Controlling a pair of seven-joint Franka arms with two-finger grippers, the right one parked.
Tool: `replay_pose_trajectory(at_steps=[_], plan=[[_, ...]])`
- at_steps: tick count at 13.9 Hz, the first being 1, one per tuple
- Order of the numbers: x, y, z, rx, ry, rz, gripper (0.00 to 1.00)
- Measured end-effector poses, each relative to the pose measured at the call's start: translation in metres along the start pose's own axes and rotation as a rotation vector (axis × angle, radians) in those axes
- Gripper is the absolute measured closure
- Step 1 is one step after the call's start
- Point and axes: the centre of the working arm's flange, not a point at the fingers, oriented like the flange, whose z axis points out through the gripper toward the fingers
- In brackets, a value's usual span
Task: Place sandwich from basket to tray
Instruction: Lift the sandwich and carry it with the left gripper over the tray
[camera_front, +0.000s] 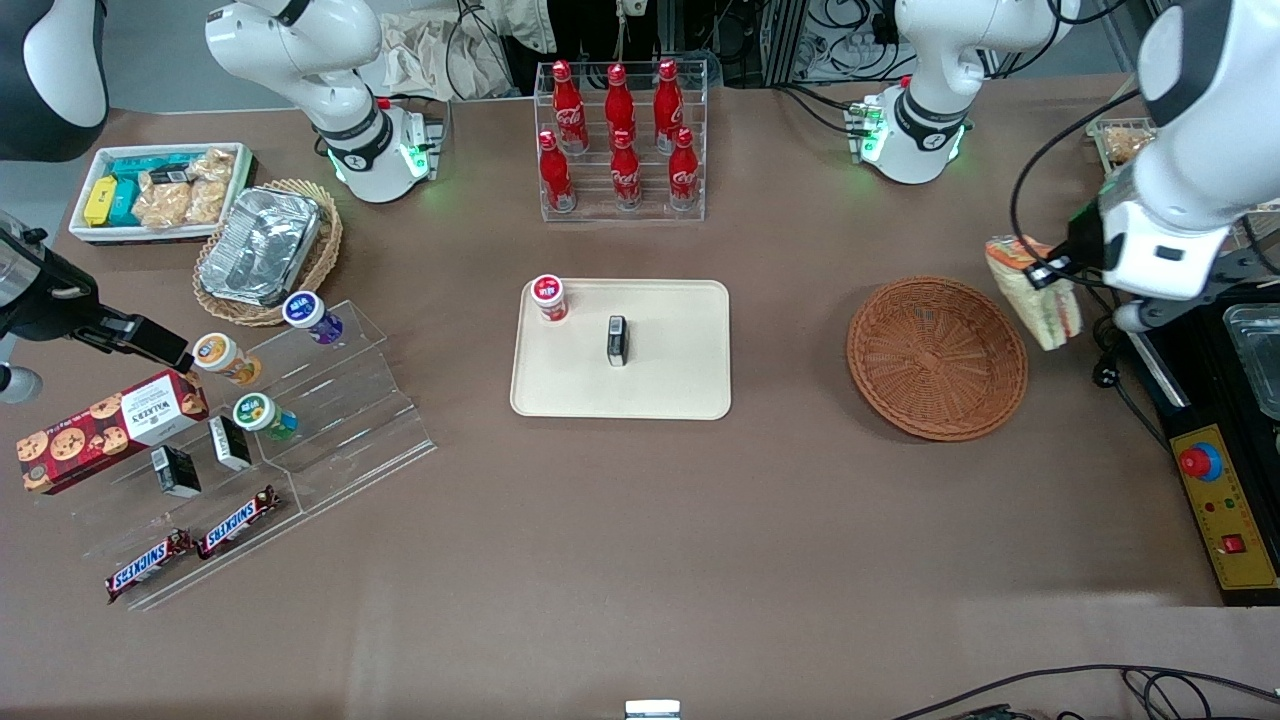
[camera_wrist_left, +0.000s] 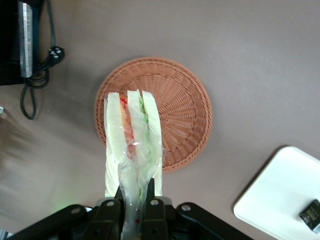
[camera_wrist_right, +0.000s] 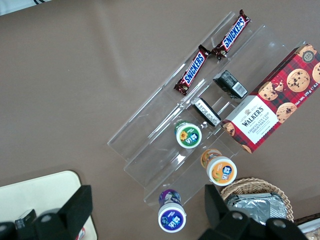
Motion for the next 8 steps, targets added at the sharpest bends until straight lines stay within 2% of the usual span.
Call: replay_pose_trajectory(at_steps=[4,8], plan=[[-0.049,0.068,0.008,0.03,0.004,0.15,0.85],[-0.1,0.134,0.03,0.002,-0.057,0.243,0.85]])
